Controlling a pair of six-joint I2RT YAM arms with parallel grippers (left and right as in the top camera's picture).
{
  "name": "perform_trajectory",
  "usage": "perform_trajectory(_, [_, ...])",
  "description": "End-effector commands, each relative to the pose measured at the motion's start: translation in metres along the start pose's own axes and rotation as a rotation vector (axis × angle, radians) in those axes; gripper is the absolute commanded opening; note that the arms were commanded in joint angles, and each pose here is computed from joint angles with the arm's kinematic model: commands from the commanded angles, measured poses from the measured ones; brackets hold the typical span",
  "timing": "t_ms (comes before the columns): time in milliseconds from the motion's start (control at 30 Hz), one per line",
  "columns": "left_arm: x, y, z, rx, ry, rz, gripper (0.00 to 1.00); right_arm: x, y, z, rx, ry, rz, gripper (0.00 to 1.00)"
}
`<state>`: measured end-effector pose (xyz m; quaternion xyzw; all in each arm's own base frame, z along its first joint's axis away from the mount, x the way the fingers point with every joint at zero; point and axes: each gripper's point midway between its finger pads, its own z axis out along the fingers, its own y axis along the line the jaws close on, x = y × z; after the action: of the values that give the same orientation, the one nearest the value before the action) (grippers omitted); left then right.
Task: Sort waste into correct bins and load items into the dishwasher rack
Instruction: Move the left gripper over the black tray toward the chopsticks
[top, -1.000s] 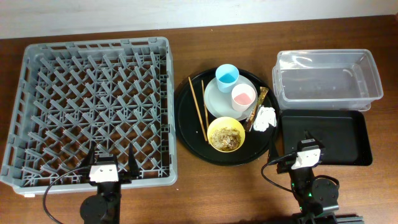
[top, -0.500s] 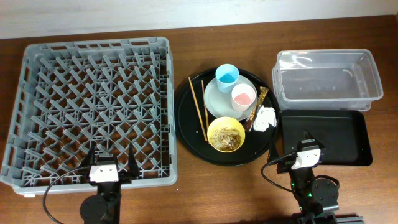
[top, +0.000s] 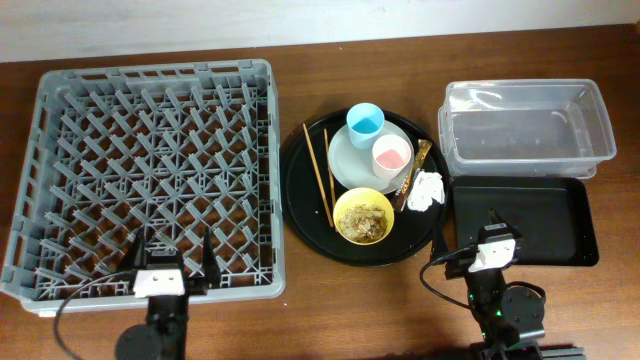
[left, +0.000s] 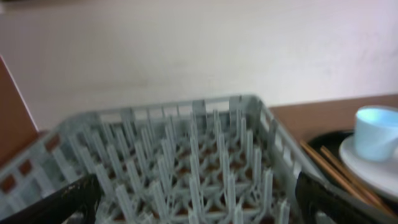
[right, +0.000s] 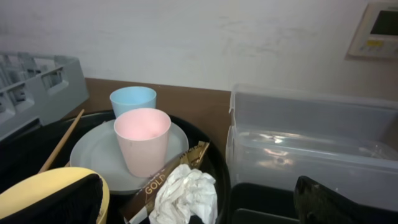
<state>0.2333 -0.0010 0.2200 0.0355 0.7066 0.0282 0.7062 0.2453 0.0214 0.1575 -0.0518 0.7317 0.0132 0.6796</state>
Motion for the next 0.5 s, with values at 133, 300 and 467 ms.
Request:
perform_trajectory(133, [-0.16,-0.009,-0.038,0.122,-0.111,0.025,0.99,0.002,-0.002,0.0,0.01,0.002,0.004,0.99])
perform_trajectory(300, [-0.213,-0.046,-0.005,0.409,0.161,0.024,0.99,0.002,-0.002,0.0,0.01,0.002,0.004,0.99])
perform_trajectory(467, [-0.211,-0.049,0.048,0.468,0.496,-0.06,0.99,0.002,-0.002,0.0,0.01,0.002,0.004,0.99])
